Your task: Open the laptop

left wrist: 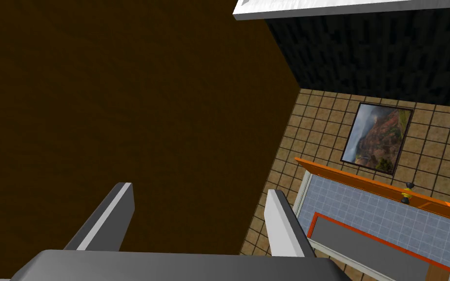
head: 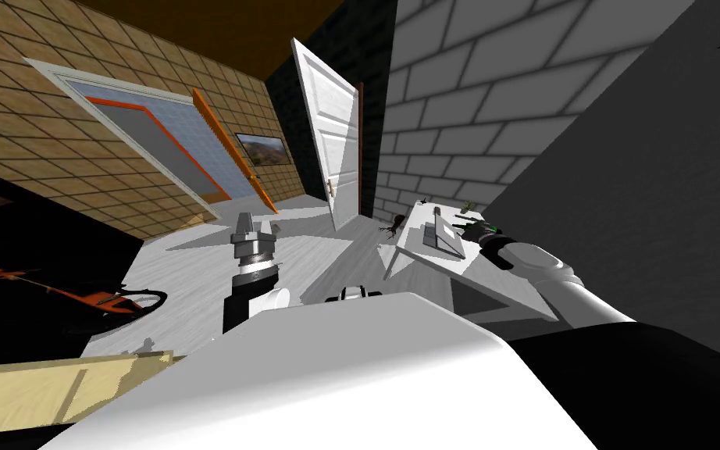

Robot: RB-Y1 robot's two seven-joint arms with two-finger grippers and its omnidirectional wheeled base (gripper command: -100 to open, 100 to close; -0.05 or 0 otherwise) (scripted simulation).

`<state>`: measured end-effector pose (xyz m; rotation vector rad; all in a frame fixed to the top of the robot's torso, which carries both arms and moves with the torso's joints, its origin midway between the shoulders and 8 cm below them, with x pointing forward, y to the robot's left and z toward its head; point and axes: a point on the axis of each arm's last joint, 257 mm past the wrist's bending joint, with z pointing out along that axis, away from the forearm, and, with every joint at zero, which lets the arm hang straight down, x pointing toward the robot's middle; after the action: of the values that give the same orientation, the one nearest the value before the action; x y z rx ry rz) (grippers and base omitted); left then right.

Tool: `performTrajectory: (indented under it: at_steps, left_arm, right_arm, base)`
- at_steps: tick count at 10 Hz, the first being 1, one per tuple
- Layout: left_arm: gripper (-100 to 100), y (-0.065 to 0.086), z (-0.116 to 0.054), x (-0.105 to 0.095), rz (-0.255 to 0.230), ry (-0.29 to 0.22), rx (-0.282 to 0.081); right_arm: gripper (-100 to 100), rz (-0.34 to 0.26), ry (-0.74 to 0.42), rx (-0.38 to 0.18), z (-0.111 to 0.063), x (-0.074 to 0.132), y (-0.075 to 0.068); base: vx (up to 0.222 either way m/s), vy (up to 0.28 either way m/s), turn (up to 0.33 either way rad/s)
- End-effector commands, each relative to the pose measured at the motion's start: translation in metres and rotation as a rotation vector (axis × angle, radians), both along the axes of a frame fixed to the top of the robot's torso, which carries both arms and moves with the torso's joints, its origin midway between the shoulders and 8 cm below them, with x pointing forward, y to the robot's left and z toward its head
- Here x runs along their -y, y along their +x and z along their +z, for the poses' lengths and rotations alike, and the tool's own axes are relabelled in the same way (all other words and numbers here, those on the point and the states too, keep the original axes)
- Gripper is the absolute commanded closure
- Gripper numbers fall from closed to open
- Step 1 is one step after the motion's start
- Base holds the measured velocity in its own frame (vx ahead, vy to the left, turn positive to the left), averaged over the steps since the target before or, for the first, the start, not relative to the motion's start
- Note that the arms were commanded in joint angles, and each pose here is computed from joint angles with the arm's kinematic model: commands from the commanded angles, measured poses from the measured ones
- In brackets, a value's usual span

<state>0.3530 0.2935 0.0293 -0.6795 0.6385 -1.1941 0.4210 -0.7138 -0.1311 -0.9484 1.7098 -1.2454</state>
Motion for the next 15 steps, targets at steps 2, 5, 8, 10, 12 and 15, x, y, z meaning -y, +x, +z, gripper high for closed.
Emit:
performTrajectory:
  at_steps: [2, 5, 8, 10, 12, 15]
  left_arm:
    - [0, 0.000, 0.000, 0.000, 0.000, 0.000, 0.000]
    - [0, 0.000, 0.000, 0.000, 0.000, 0.000, 0.000]
    - [0, 0.000, 0.000, 0.000, 0.000, 0.000, 0.000]
    - [0, 0.000, 0.000, 0.000, 0.000, 0.000, 0.000]
    - [0, 0.000, 0.000, 0.000, 0.000, 0.000, 0.000]
    - [0, 0.000, 0.000, 0.000, 0.000, 0.000, 0.000]
  right_arm:
    - [-100, -0.127, 0.001, -0.004, -0.003, 0.052, -0.029]
    - [-100, -0.226, 0.000, 0.011, 0.003, 0.089, -0.051]
    - [-100, -0.281, 0.004, -0.002, 0.006, 0.111, -0.069]
    - [-100, -0.314, 0.003, 0.000, 0.012, 0.125, -0.079]
    - [-100, -0.330, 0.006, -0.007, 0.009, 0.130, -0.086]
    - [-100, -0.425, 0.006, -0.013, 0.018, 0.164, -0.120]
  base:
    - [-0.136, 0.010, 0.344]
    - [-0.199, 0.037, 0.380]
    - [-0.099, 0.006, 0.198]
    - [-0.119, -0.019, 0.280]
    - [-0.081, -0.003, 0.088]
    - [-0.148, -0.007, 0.338]
